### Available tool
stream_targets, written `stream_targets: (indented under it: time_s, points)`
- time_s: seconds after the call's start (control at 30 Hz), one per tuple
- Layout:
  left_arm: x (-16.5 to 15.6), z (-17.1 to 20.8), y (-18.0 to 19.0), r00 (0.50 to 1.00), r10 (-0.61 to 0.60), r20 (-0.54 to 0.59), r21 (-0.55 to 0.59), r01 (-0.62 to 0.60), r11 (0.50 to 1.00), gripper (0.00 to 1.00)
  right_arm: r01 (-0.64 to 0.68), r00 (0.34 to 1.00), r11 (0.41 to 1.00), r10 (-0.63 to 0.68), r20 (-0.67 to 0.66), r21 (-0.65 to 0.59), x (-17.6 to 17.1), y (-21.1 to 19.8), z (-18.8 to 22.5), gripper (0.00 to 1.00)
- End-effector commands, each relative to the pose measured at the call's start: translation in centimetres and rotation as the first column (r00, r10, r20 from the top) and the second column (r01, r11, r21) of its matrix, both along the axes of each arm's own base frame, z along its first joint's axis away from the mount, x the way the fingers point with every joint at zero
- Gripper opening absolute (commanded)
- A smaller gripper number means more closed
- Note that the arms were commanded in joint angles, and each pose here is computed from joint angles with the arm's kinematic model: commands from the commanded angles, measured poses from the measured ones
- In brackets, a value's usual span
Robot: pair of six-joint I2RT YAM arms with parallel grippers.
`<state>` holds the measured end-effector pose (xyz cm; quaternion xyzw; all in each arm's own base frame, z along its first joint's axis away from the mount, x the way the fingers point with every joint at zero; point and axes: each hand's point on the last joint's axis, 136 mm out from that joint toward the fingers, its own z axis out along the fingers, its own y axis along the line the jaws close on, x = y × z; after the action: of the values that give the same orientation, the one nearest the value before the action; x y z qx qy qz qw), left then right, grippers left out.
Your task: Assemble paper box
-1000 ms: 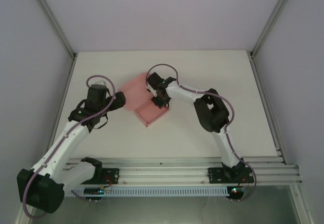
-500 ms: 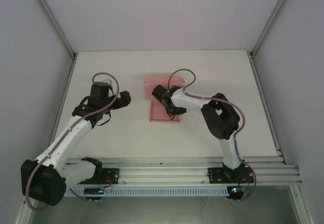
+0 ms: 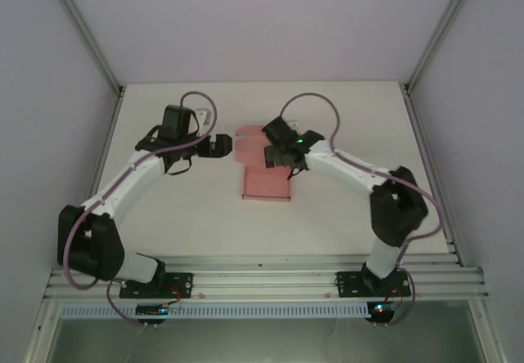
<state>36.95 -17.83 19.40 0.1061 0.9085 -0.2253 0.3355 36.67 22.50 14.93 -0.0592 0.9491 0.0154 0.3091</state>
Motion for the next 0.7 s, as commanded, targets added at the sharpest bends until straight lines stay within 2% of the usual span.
stream_targets:
  time_s: [0.0, 0.1, 0.13, 0.17, 0.23, 0.27, 0.33, 0.5, 0.67]
  points:
    - [0.2, 0.7, -2.3, 0.969, -0.245, 0.039, 0.042, 0.244, 0.969, 1.0, -0.251, 0.964, 0.961, 0.238, 0.116, 0.12, 2.6, 0.1, 2.7, 0.99]
    - [0.5, 0.1, -3.9, 0.919, -0.393, 0.023, 0.059, 0.392, 0.918, 1.0, -0.521, 0.852, 0.828, 0.486, 0.196, 0.207, 2.8, 1.2, 4.1, 0.99]
    - [0.6, -0.3, -4.2, 0.903, -0.429, 0.01, 0.063, 0.428, 0.902, 1.0, -0.562, 0.827, 0.788, 0.523, 0.207, 0.25, 2.9, 1.2, 4.3, 0.99]
    - [0.7, -0.6, -4.5, 0.891, -0.455, -0.004, 0.068, 0.454, 0.889, 1.0, -0.563, 0.826, 0.773, 0.527, 0.2, 0.291, 3.3, 0.8, 4.5, 0.99]
    - [1.0, -1.4, -5.0, 0.859, -0.51, -0.032, 0.073, 0.511, 0.856, 1.0, -0.597, 0.795, 0.703, 0.584, 0.167, 0.386, 3.4, 0.5, 4.5, 0.95]
    - [1.1, -1.8, -5.1, 0.85, -0.525, -0.05, 0.077, 0.527, 0.846, 0.98, -0.592, 0.792, 0.687, 0.594, 0.146, 0.421, 3.6, 0.2, 4.1, 0.92]
    - [1.7, -2.6, -5.2, 0.836, -0.542, -0.087, 0.086, 0.548, 0.832, 0.91, -0.602, 0.77, 0.664, 0.63, 0.103, 0.443, 3.8, -0.3, 3.1, 0.88]
    - [2.4, -4.1, -5.7, 0.804, -0.577, -0.143, 0.074, 0.59, 0.804, 0.77, -0.614, 0.746, 0.663, 0.664, 0.041, 0.428, 4.2, -0.3, 0.9, 0.78]
    - [2.9, -5.3, -5.8, 0.793, -0.586, -0.164, 0.073, 0.603, 0.795, 0.66, -0.596, 0.754, 0.687, 0.657, -0.005, 0.416, 4.2, -0.7, -0.4, 0.65]
